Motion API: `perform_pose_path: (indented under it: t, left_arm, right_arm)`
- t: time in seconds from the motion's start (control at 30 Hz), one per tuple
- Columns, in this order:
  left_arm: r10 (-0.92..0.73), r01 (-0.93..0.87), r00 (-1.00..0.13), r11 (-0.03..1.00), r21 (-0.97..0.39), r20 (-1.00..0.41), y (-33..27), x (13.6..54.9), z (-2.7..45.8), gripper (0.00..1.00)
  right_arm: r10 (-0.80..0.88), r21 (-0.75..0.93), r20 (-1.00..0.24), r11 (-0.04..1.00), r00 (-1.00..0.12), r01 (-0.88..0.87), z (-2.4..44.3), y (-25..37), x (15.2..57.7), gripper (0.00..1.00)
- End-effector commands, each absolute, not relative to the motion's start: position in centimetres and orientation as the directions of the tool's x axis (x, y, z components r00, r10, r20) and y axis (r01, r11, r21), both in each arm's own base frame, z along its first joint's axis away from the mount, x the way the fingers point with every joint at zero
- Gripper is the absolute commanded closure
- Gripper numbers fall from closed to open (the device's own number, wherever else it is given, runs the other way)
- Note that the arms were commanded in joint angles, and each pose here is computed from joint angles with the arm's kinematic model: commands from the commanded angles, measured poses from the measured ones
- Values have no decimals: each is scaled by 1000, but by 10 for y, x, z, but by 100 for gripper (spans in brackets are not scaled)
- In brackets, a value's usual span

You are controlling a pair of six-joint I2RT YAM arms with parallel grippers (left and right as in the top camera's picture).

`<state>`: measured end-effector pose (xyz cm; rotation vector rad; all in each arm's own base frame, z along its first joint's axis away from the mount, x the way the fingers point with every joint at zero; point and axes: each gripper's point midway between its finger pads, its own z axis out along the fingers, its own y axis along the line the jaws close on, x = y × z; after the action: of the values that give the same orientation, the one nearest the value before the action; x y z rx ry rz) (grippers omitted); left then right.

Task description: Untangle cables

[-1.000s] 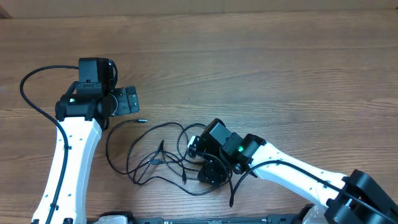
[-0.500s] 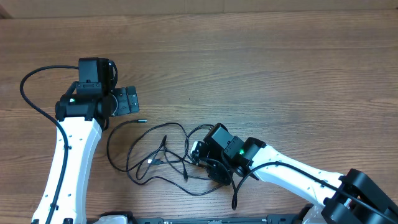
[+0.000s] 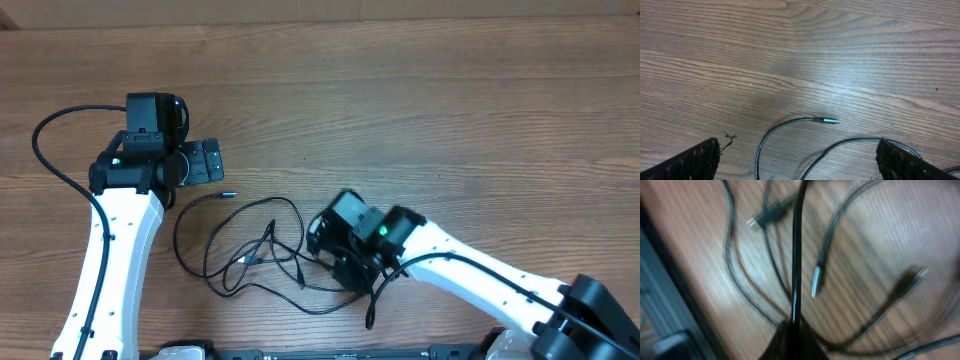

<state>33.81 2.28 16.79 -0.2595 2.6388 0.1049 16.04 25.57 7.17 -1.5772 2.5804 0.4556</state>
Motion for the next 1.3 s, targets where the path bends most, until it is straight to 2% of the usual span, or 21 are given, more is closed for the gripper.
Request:
perform_pose_path:
  t: [0.0, 0.3, 0.5, 0.7, 0.93, 1.13, 1.27]
  left_arm:
    - [-188, -221, -858, 975, 13, -478, 23, 338, 169, 0]
    - [-188, -221, -858, 975, 13, -478, 23, 338, 169, 0]
    - [-188, -221, -858, 975, 13, -478, 23, 338, 169, 0]
    - [-188, -221, -858, 975, 13, -478, 23, 338, 169, 1]
    - [-188, -221, -858, 975, 13, -478, 23, 338, 169, 0]
    - [-188, -221, -858, 975, 13, -478, 23, 338, 169, 0]
    - [-188, -221, -858, 975, 13, -478, 23, 338, 169, 0]
  right_arm:
    - [-829, 186, -318, 422, -461, -887, 129, 279, 180, 96]
    - [-730, 94, -546, 435, -412, -896, 273, 305, 210, 96]
    - [-630, -34, -692, 517, -353, -855, 353, 300, 235, 96]
    - [-562, -115, -773, 580, -294, -807, 404, 286, 244, 96]
    - [-481, -235, -846, 724, -231, -649, 457, 246, 261, 96]
    - [-363, -220, -923, 775, -131, -593, 506, 225, 252, 96]
    - [-331, -211, -938, 783, -104, -585, 519, 215, 243, 96]
